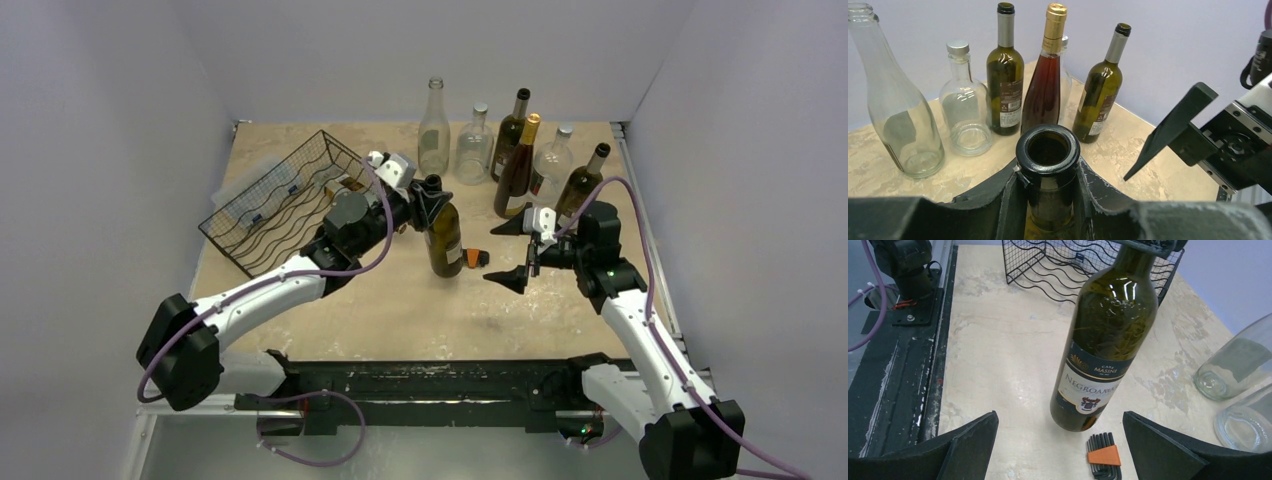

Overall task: Take the wine bottle off the wine rack
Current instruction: Place the wine bottle at the center of the board.

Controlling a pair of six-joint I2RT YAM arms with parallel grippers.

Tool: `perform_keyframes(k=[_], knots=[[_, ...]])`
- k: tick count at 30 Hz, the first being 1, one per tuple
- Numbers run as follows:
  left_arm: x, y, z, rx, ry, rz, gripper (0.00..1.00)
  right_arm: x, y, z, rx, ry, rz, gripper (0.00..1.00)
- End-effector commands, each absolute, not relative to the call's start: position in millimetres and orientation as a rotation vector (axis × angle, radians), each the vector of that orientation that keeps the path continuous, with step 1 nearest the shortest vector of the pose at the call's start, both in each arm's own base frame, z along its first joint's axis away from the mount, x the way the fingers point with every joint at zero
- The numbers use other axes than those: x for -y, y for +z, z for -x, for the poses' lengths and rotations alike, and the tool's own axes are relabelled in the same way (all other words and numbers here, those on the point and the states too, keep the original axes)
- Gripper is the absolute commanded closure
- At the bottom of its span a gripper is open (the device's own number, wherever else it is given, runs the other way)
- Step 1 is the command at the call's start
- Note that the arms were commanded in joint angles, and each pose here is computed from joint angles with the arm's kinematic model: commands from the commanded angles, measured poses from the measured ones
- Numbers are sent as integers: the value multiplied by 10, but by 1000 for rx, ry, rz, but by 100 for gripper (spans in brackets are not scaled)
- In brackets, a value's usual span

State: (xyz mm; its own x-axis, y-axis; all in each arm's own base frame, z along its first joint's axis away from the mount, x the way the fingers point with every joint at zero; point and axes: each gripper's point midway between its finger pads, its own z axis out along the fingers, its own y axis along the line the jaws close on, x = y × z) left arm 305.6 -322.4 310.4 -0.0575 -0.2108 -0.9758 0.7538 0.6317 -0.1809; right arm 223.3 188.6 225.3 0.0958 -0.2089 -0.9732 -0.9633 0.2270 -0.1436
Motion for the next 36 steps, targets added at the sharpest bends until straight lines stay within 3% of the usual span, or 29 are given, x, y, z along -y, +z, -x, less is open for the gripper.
perform_keyframes(k=[1,18,36], knots=[[3210,3853,-3194,-1226,-840,-444,100,-1854,2408,-2316,-1335,776,1224,1],[3352,3979,-4024,-1235,-743,-444,100,-1817,2389,-2359,-1353,739,1221,1],[3483,3731,-4716,-1286,-713,-437,100,-1804,2360,-2374,-1367,736,1232,1]])
